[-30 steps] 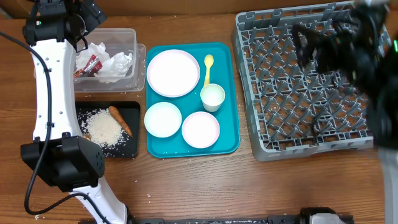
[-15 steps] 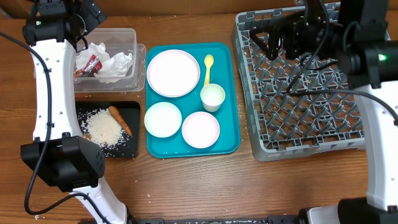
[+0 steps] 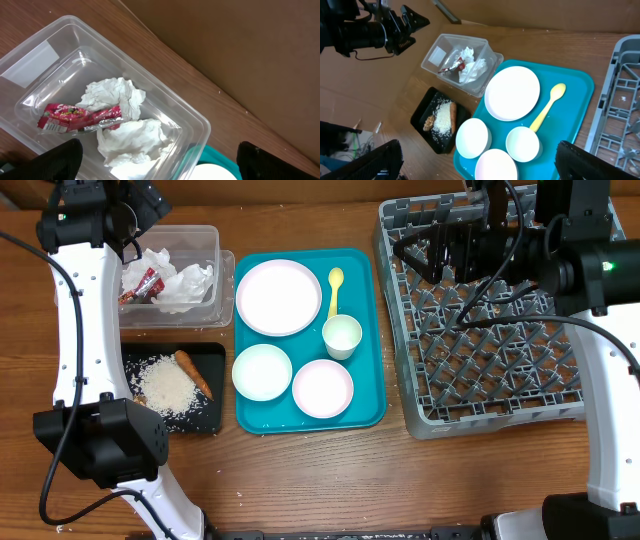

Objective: Sort waste into correct bins and load items into the dishwasher
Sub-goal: 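Raise the right arm and swing it over the teal tray, then lower the right gripper onto the white cup and grasp it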

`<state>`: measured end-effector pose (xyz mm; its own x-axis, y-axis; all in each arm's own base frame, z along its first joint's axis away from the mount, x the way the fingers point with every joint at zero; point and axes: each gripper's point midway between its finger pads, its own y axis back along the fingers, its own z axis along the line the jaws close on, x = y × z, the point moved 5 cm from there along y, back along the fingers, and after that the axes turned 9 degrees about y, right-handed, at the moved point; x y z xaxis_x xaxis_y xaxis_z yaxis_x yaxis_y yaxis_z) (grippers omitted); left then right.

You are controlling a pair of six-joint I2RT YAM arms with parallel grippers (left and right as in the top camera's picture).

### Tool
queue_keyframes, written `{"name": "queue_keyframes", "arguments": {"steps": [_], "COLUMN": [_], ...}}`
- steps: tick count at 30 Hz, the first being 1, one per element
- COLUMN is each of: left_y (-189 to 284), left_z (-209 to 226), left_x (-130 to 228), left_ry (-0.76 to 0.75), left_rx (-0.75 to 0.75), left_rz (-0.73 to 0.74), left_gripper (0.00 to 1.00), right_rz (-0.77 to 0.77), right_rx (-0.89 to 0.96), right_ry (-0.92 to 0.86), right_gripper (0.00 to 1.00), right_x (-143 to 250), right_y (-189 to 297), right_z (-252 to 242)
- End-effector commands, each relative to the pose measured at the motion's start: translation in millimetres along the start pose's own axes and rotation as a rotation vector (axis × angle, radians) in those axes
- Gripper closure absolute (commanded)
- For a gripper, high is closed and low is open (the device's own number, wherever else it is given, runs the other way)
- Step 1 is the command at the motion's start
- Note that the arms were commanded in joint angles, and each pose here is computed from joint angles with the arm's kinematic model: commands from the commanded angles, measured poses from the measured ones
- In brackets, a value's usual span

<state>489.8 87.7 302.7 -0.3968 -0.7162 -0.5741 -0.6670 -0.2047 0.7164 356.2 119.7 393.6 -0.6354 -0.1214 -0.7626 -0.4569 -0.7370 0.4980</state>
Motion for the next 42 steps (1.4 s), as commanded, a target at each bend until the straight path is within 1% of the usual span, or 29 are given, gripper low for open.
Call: {"name": "queue_keyframes", "arguments": {"steps": [1,5,16,20,29,33,39,42], "left_y": [12,12,12,12,12,12,12,12], "left_z": [-5,-5,-5,-5,-5,-5,-5,-5], "left_x": [-5,-5,-5,-5,-5,-5,-5,-5], "left_ry": [0.015,0.015,0.015,0.015,0.015,0.015,0.015,0.015], "left_rx": [0.023,0.023,0.023,0.023,0.023,0.023,0.023,0.023], "left_rz": [-0.022,-0.022,-0.022,-0.022,-0.022,-0.022,-0.022,-0.022], "left_gripper": [0.00,0.00,0.00,0.00,0.00,0.00,0.00,0.00], "right_rz": [-0.025,-0.022,-0.024,-0.007,0.069,0.082,0.155,0.224], "right_rx": [-0.019,0.020,0.022,0.071,0.380,0.514,0.498,0.442], "right_ry": [0.015,0.013,0.005,0.011,0.101,0.091,-0.021,-0.066], "right_gripper": [0.00,0.00,0.00,0.00,0.00,0.00,0.00,0.00], "right_x": [-7,-7,-7,-5,4,8,25,38], "right_y": [8,7,7,3,-27,-41,-81,-106], "right_z": [11,6,6,5,17,25,22,18]}}
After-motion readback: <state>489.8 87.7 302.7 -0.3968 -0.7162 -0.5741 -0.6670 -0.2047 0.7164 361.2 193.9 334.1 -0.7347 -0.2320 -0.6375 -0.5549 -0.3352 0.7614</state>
